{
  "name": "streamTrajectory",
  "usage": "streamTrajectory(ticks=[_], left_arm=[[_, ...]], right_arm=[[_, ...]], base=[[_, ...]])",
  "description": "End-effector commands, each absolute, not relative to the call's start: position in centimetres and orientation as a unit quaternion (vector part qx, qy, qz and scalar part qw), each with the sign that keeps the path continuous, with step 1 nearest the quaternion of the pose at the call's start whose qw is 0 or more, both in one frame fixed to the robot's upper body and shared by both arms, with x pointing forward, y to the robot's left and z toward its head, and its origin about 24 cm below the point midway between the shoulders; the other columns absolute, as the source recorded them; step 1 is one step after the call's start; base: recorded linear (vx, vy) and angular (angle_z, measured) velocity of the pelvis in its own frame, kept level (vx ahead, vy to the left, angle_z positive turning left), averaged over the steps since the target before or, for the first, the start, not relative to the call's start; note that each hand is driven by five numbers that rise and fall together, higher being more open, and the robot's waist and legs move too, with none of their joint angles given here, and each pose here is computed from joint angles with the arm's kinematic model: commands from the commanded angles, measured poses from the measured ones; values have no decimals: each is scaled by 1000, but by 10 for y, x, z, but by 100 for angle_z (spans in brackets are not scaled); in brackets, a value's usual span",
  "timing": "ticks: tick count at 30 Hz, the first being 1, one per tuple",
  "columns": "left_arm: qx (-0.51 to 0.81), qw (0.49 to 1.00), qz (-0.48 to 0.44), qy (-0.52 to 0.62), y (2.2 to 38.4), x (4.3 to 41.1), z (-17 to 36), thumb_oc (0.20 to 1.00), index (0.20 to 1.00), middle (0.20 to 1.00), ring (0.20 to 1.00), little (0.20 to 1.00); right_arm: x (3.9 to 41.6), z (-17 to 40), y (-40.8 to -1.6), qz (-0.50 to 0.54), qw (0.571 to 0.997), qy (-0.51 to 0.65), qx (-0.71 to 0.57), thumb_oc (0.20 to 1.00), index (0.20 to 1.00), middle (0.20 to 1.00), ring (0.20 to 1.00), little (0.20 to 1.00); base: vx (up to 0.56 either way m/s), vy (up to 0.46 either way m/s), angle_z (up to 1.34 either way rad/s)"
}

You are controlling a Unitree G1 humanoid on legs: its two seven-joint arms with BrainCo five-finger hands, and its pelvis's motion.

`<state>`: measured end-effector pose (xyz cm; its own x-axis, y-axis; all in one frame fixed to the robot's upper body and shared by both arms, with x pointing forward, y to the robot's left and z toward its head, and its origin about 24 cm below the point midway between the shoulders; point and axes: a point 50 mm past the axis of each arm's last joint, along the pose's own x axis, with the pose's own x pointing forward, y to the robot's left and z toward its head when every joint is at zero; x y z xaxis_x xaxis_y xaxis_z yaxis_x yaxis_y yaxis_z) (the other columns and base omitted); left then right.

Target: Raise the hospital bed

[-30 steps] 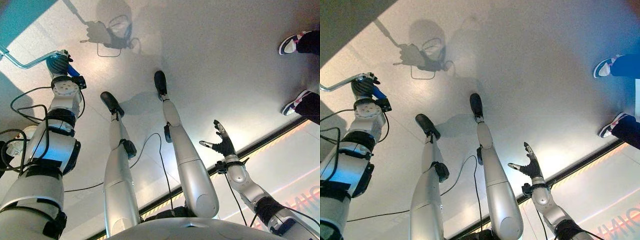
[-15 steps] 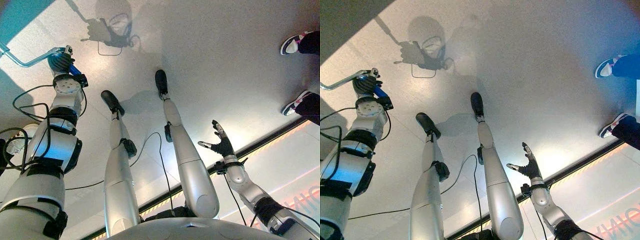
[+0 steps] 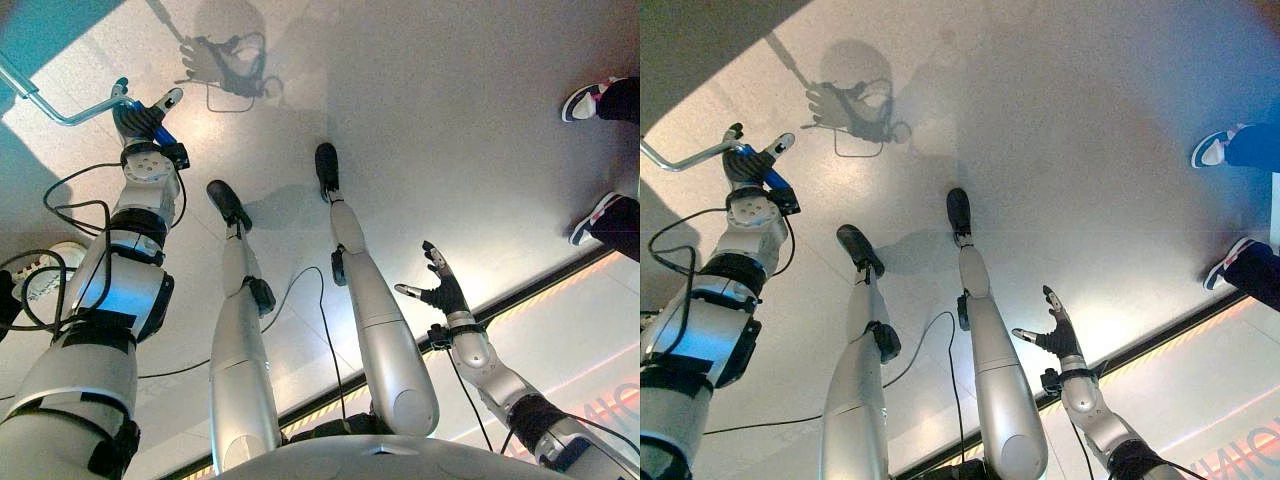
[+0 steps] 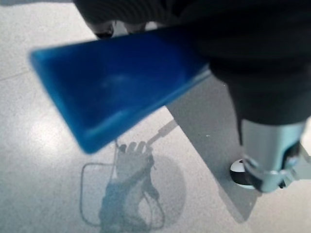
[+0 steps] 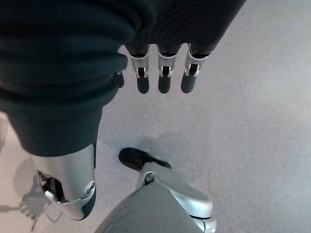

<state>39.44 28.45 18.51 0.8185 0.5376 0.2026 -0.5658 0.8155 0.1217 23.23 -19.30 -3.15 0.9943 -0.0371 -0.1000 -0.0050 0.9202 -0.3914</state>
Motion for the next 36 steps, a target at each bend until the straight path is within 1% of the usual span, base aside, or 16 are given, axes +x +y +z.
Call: streamTrajectory(ticks=[1, 15, 25, 33, 36], left_arm=[[96, 955, 255, -115, 267, 402, 204, 1000, 1000, 1000, 1000, 1000], [99, 957, 253, -97, 266, 401, 190, 1000, 1000, 1000, 1000, 1000], [99, 960, 253, -67, 269, 396, 167, 1000, 1000, 1000, 1000, 1000], [115, 962, 243, -35, 269, 390, 143, 1000, 1000, 1000, 1000, 1000], [137, 962, 235, -4, 270, 384, 122, 1000, 1000, 1000, 1000, 1000]], right_arm=[[212, -42, -204, -6, 972, 75, -221, 1000, 1000, 1000, 1000, 1000], [212, -46, -205, -3, 970, 88, -226, 1000, 1000, 1000, 1000, 1000], [211, -51, -204, -2, 969, 103, -226, 1000, 1000, 1000, 1000, 1000], [208, -58, -205, -5, 966, 123, -226, 1000, 1000, 1000, 1000, 1000], [205, -66, -205, -4, 963, 145, -229, 1000, 1000, 1000, 1000, 1000]], base=[[0, 0, 0], [-7, 2, 2], [-10, 6, 5], [-13, 17, 5], [-26, 31, 4]])
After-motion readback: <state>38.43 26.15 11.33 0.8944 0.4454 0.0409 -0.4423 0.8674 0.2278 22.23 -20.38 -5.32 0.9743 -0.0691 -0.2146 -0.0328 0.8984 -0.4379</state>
